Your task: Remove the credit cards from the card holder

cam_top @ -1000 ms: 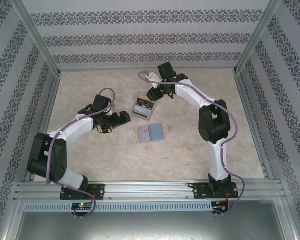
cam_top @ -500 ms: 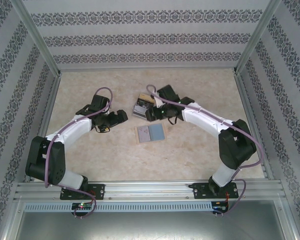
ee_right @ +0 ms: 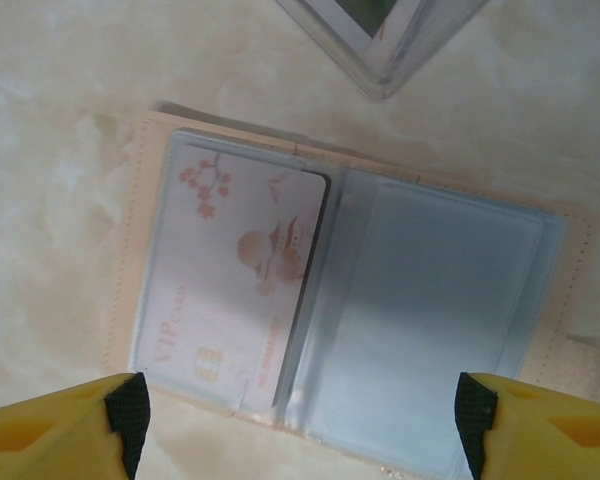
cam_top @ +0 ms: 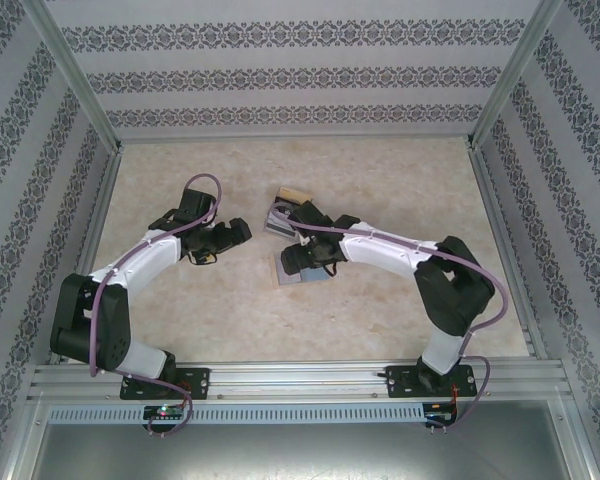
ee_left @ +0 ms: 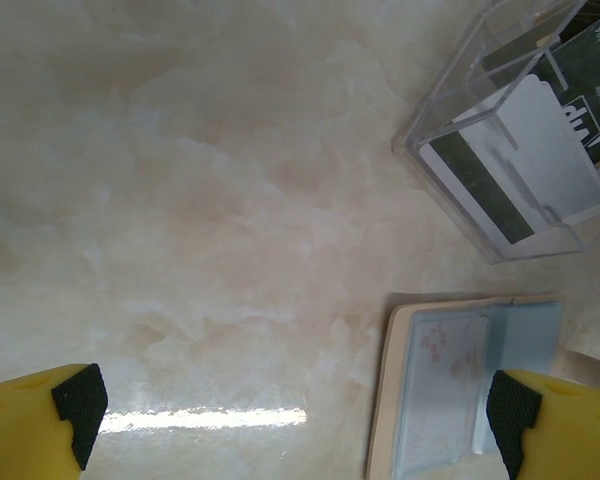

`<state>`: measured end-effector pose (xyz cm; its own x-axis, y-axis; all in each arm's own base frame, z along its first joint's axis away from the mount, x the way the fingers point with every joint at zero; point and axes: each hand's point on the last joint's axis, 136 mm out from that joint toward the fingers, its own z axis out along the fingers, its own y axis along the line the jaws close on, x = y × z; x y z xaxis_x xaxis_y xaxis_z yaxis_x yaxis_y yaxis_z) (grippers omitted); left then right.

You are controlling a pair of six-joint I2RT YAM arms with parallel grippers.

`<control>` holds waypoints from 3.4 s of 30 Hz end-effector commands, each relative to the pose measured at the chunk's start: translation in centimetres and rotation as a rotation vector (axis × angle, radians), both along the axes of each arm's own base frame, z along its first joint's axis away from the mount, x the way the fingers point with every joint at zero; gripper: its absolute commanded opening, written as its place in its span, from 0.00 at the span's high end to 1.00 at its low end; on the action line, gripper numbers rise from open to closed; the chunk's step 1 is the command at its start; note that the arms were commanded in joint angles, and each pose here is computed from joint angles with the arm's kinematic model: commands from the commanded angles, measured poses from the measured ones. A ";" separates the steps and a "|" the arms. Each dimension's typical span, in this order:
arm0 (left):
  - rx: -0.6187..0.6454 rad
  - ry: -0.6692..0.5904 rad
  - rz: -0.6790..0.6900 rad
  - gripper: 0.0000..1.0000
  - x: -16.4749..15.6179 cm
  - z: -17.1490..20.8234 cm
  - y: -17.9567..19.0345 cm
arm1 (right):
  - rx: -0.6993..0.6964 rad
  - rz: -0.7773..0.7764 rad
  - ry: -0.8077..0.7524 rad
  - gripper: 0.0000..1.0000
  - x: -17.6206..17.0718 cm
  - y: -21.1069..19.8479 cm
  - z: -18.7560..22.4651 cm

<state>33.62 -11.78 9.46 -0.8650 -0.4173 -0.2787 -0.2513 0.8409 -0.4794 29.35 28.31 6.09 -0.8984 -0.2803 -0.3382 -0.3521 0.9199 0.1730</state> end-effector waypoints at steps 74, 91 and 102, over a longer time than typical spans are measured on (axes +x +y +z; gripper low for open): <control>-0.315 0.220 -0.299 0.73 -1.9 -5.3 -13.5 | -0.214 -0.091 0.143 0.42 -1.2 -3.8 -8.4; -0.279 0.240 -0.285 0.70 -1.9 -6.3 -13.1 | -0.211 -0.091 0.144 0.42 -1.3 -3.8 -8.4; -0.301 0.219 -0.300 0.81 -1.5 -5.7 -13.7 | -0.168 -0.090 0.136 0.42 -1.0 -3.3 -7.4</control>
<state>31.50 -24.36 3.15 -0.9797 -0.1960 0.0425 -0.1757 0.7373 -0.6523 30.05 26.45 1.58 -0.9297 -0.2542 -0.2665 -0.2780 0.9590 0.0549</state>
